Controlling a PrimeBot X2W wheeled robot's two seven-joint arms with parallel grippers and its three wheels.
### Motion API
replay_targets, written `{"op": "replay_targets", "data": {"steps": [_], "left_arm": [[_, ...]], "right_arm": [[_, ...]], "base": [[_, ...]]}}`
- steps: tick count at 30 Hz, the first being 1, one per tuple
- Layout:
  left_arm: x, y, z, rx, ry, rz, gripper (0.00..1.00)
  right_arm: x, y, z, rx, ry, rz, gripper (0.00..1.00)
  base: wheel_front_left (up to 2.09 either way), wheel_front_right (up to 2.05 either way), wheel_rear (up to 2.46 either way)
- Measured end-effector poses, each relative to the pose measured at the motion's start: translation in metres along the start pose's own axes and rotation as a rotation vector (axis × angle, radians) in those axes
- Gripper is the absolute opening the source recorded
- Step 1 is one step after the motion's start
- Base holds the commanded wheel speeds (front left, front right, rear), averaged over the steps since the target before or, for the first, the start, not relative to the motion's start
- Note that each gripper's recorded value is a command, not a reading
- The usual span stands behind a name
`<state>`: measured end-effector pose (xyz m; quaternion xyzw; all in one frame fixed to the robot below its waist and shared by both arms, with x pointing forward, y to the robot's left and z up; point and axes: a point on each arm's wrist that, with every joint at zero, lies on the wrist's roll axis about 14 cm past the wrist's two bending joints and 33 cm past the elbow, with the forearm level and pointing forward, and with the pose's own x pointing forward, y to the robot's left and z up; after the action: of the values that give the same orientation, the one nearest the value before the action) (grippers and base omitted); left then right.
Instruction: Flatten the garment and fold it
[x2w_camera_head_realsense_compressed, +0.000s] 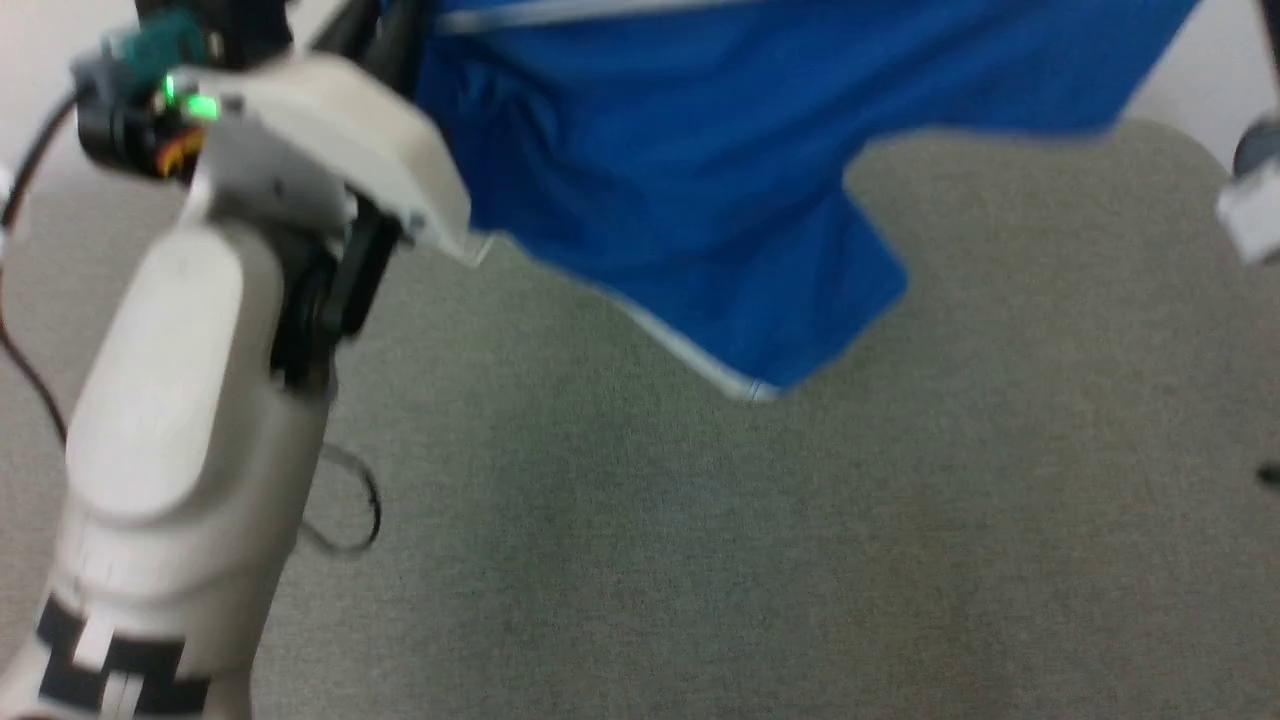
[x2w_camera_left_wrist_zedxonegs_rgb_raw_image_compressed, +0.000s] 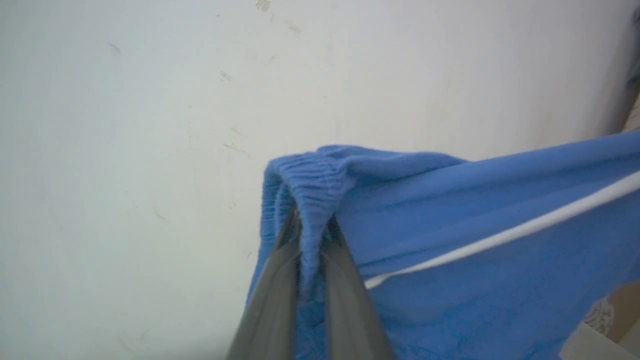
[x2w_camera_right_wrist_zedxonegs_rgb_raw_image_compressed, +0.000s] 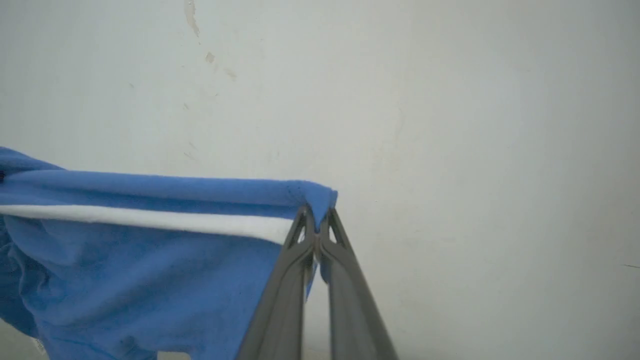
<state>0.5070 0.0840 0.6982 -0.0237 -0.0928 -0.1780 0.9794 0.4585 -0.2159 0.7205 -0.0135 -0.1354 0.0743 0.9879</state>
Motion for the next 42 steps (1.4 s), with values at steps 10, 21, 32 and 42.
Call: {"op": "replay_targets", "data": {"steps": [10, 21, 32, 42], "left_arm": [[0.087, 0.039, -0.043, -0.097, -0.130, 0.155, 0.00], [0.064, 0.046, -0.220, -0.209, 0.230, 0.234, 0.00], [-0.036, 0.008, -0.288, -0.302, 0.439, 0.204, 0.00], [-0.112, -0.030, -0.257, -0.309, 0.411, 0.143, 0.00]], "right_arm": [[0.086, -0.014, -0.026, 0.066, -0.115, -0.017, 0.00], [0.060, 0.030, -0.206, 0.197, 0.267, 0.028, 0.00], [-0.039, 0.034, -0.247, 0.252, 0.394, 0.017, 0.00], [-0.137, 0.023, -0.209, 0.212, 0.423, -0.053, 0.00]], "base": [[0.00, 0.00, 0.00], [0.00, 0.00, 0.00], [0.00, 0.00, 0.00], [0.00, 0.00, 0.00]]}}
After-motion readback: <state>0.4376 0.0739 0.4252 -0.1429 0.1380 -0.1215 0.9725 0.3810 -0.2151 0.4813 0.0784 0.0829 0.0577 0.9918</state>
